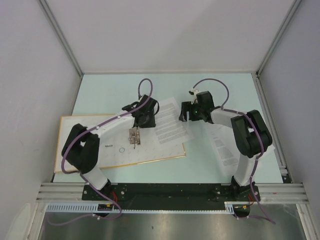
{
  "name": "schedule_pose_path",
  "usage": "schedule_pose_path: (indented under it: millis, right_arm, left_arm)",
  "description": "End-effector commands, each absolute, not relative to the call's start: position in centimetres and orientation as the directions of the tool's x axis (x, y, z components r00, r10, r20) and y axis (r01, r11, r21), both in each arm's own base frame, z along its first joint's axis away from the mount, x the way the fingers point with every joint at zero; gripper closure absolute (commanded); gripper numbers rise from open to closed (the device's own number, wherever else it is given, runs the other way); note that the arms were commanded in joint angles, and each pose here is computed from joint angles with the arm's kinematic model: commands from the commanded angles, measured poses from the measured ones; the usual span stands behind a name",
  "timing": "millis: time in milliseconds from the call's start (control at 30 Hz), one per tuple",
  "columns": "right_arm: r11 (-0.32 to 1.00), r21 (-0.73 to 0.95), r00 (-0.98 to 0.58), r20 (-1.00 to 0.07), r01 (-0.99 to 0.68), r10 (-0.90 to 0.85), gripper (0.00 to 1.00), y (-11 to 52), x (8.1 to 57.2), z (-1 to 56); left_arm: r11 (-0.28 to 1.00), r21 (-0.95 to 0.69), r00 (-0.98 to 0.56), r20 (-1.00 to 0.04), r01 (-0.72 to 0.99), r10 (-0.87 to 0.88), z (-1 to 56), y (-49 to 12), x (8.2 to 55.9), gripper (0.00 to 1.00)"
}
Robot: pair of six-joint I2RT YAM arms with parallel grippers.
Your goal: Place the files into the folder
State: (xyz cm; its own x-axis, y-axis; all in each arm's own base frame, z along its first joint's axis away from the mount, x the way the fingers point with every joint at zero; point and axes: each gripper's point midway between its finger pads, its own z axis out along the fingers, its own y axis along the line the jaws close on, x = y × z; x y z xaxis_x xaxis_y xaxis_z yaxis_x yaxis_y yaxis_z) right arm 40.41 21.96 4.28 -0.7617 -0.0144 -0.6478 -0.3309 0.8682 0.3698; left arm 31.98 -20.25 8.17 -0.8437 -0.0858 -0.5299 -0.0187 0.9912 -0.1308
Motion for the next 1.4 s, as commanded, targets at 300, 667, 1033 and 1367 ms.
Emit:
schedule_pose_path:
  millis: [300, 667, 1033, 1367]
  right_arm:
    - [0.844, 0.234, -0.693, -0.691, -0.482, -0.205, 0.14, 25.0, 40.4, 2.5]
    - [0.775, 0.419, -0.769, -0.626, -0.472, -0.130, 0.13, 27.6, 37.9, 3.7]
    - [0.666, 0.620, -0.822, -0.570, -0.414, 0.020, 0.12, 28.6, 36.8, 8.5]
    - [0.484, 0.814, -0.870, -0.455, -0.320, 0.190, 0.11, 29.2, 35.7, 11.2]
  left_arm:
    - [0.984, -0.142, -0.891, -0.425, -0.112, -0.162, 0.9, -24.0, 35.4, 0.73]
    - [0.977, -0.160, -0.903, -0.382, -0.143, -0.195, -1.4, -23.5, 33.8, 0.75]
    - [0.977, -0.166, -0.901, -0.390, -0.132, -0.188, -1.3, -23.5, 33.8, 0.75]
    - [0.979, -0.167, -0.902, -0.396, -0.115, -0.173, -1.0, -23.5, 33.6, 0.75]
